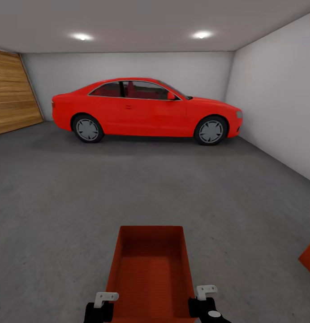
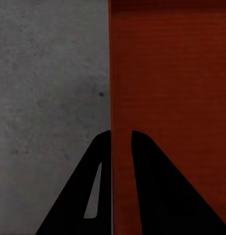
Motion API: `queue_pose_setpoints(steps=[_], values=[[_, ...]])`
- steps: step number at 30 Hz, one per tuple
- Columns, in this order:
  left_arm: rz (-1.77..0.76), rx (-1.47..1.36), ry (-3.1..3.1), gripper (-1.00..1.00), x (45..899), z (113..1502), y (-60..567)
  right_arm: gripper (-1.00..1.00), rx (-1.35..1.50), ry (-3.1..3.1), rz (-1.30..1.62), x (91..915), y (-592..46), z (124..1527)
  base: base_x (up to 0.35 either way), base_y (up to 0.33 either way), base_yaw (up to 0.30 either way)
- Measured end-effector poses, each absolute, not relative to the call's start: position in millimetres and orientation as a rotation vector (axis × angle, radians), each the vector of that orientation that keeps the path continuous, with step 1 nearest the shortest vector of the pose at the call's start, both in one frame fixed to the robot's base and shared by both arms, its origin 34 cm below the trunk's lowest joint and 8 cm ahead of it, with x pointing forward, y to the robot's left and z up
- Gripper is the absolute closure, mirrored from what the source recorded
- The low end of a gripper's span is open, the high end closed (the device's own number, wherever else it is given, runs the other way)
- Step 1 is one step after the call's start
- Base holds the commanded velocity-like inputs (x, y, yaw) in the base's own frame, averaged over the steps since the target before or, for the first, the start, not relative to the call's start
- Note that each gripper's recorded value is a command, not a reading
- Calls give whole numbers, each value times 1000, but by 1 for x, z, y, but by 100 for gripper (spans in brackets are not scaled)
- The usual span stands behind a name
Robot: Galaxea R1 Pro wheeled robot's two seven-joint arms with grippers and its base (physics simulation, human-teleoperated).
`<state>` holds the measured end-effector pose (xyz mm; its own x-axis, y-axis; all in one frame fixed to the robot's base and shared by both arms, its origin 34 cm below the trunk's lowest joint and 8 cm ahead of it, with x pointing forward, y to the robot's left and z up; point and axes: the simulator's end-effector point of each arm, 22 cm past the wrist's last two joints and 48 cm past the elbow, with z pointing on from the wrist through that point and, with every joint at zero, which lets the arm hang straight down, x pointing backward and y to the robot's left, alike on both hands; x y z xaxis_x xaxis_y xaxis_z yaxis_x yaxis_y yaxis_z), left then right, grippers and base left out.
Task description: Move the two storage containers from the living room to the garage. In the garage, place one container on the floor and stack the other container on top of it (either order is fine).
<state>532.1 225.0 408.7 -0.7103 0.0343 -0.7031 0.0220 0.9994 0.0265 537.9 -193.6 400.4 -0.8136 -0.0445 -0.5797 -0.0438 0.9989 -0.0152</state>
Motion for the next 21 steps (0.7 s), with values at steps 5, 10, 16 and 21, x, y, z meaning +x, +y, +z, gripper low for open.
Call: queue_pose_setpoints(steps=[5, 10, 16, 21], values=[[21, 39, 2361, 100, 532, 409, 225, 100, -62, 2522, -2, 538, -194, 400, 342, 0, 0], [21, 39, 2361, 100, 532, 409, 225, 100, -62, 2522, -2, 538, -194, 400, 346, 0, 0], [21, 39, 2361, 100, 532, 409, 225, 100, -62, 2522, -2, 538, -194, 400, 346, 0, 0], [21, 39, 2361, 100, 532, 409, 225, 100, -62, 2522, -2, 538, -194, 400, 346, 0, 0]])
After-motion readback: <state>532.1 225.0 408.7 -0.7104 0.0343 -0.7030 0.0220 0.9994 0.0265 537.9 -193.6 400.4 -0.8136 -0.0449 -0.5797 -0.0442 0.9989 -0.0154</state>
